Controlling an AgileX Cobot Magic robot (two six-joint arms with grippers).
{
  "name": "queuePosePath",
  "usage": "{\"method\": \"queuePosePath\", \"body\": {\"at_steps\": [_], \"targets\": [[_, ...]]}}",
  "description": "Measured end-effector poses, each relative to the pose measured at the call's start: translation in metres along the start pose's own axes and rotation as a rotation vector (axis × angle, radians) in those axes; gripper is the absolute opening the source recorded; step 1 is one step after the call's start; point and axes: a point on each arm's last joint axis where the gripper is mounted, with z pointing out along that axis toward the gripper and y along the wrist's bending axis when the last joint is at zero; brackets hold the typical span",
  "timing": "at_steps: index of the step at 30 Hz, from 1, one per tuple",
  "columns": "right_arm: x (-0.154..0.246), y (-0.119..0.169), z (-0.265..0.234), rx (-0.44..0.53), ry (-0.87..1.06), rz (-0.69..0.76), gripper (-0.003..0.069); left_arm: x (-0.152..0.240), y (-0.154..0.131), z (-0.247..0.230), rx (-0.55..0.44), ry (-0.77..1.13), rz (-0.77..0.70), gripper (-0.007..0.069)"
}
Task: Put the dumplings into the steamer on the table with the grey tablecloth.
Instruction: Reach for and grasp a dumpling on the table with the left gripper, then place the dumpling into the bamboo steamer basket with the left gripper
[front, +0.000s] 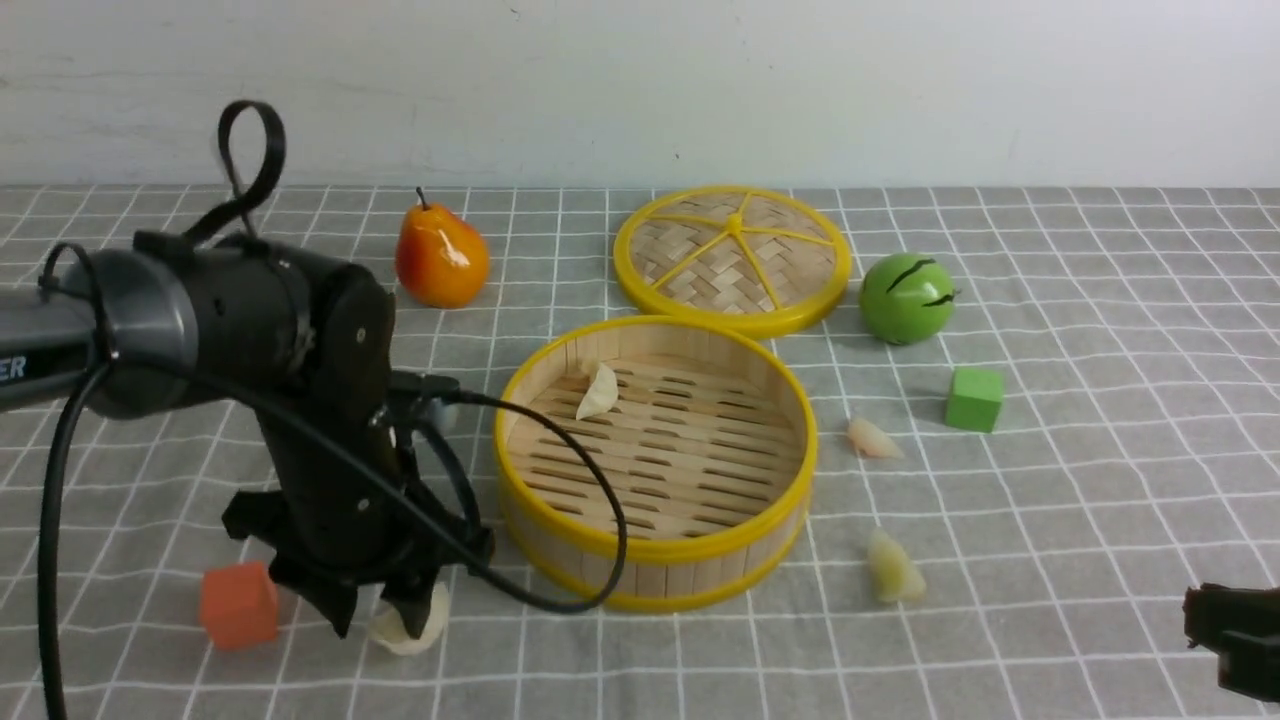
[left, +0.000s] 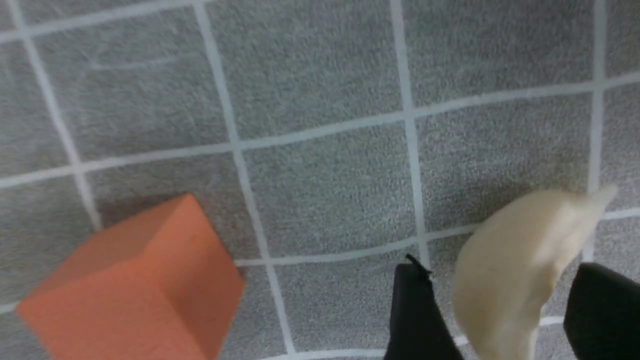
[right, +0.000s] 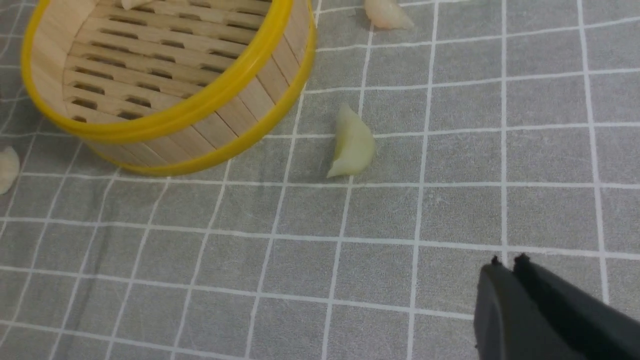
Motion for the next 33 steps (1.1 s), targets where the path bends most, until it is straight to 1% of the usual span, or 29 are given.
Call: {"method": "queuePosePath", "body": {"at_steps": [3,6,7,13,15,16,17,20,21,22,27,28,29,30,32,33], "targets": [[0.0,0.0,0.0,-0.002,0.0,0.003,0.0033,0.003,-0.002,0.005,0.03,-0.005,0.022,0.0351],[0.0,0.0,0.0,-0.002,0.0,0.003,0.0037,0.001,-0.003,0.006,0.045,-0.03,0.043,0.0223],[0.0,0.0,0.0,-0.002,0.0,0.003,0.0039,0.001,-0.003,0.006,0.046,-0.038,0.046,0.02],[0.0,0.0,0.0,-0.002,0.0,-0.015,0.0044,-0.003,-0.006,-0.005,0.072,-0.06,0.032,0.0196],[0.0,0.0,0.0,-0.002,0.0,-0.024,0.0048,-0.008,-0.011,-0.043,0.131,-0.148,0.027,0.0196],[0.0,0.0,0.0,-0.002,0.0,-0.025,0.0048,-0.009,-0.011,-0.049,0.138,-0.167,0.027,0.0196],[0.0,0.0,0.0,-0.002,0.0,-0.026,0.005,-0.013,-0.015,-0.067,0.18,-0.23,0.022,0.0195],[0.0,0.0,0.0,-0.001,-0.001,-0.027,0.0053,-0.025,-0.023,-0.096,0.275,-0.361,0.014,0.0194],[0.0,0.0,0.0,-0.001,-0.001,-0.027,0.0053,-0.027,-0.024,-0.097,0.283,-0.368,0.013,0.0195],[0.0,0.0,0.0,-0.002,-0.002,-0.026,0.0056,-0.035,-0.028,-0.096,0.312,-0.389,0.001,0.0195],[0.0,0.0,0.0,-0.003,-0.005,-0.022,0.006,-0.058,-0.034,-0.055,0.328,-0.326,-0.03,0.0183],[0.0,0.0,0.0,-0.002,-0.005,-0.023,0.0062,-0.063,-0.036,-0.04,0.323,-0.295,-0.025,0.0147],[0.0,0.0,0.0,-0.002,-0.005,-0.024,0.0062,-0.065,-0.036,-0.034,0.32,-0.283,-0.02,0.0131],[0.0,0.0,0.0,-0.002,-0.005,-0.024,0.0064,-0.067,-0.037,-0.028,0.317,-0.27,-0.013,0.0132],[-0.001,0.0,0.0,-0.002,-0.006,-0.024,0.0073,-0.07,-0.039,-0.023,0.315,-0.263,-0.005,0.018],[0.0,0.0,0.0,-0.002,-0.005,-0.024,0.0081,-0.071,-0.04,-0.025,0.317,-0.269,-0.003,0.0224]]}}
